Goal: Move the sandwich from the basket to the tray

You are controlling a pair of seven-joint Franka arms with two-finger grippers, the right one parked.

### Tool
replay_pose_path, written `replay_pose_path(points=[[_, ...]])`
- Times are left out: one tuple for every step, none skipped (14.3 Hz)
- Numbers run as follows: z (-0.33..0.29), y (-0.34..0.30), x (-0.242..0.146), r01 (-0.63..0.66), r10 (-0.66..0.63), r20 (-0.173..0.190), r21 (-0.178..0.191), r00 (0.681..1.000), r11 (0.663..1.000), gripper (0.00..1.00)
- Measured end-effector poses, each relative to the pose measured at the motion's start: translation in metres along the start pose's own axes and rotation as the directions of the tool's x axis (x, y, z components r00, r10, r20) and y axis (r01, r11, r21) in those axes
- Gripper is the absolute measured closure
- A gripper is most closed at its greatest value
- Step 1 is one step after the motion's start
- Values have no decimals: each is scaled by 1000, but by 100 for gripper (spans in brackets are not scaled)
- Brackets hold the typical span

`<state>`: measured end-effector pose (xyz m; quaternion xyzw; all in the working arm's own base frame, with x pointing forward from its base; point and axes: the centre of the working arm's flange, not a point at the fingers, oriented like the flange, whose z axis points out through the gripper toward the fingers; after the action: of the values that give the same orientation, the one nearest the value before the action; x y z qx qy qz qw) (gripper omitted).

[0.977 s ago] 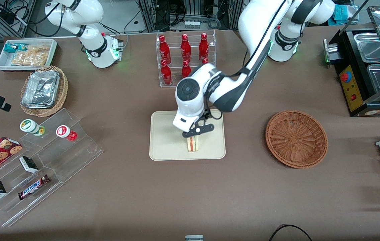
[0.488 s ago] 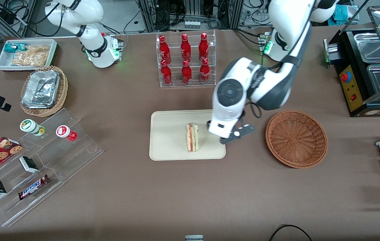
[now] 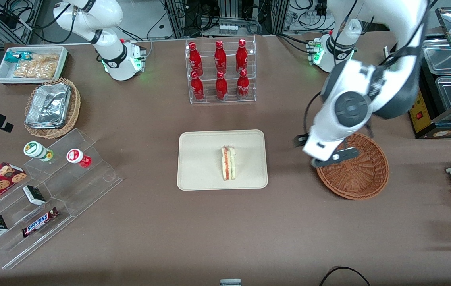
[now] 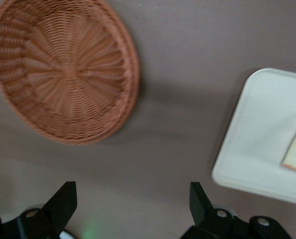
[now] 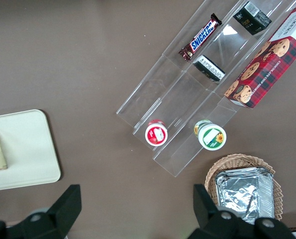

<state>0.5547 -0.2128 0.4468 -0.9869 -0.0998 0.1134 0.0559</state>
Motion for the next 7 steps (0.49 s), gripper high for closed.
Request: replay_pose_path(points=[[-10,-21,-3,-25,25,14,2,1000,1000,0],[-21,-42,-6,-47,47,25,0,999,999,0],[-32,-62,-9,-65,66,34,-4,997,998,0],[-41,-83,-10,-89,89,44,-10,995,996,0],[-49,-102,-10,-117,117,47,-19,992,993,0],[-56,-120,-9,-140,141,43,-30,989,990,0],[-64,-137,-8,-165,166,29,-42,986,985,0]])
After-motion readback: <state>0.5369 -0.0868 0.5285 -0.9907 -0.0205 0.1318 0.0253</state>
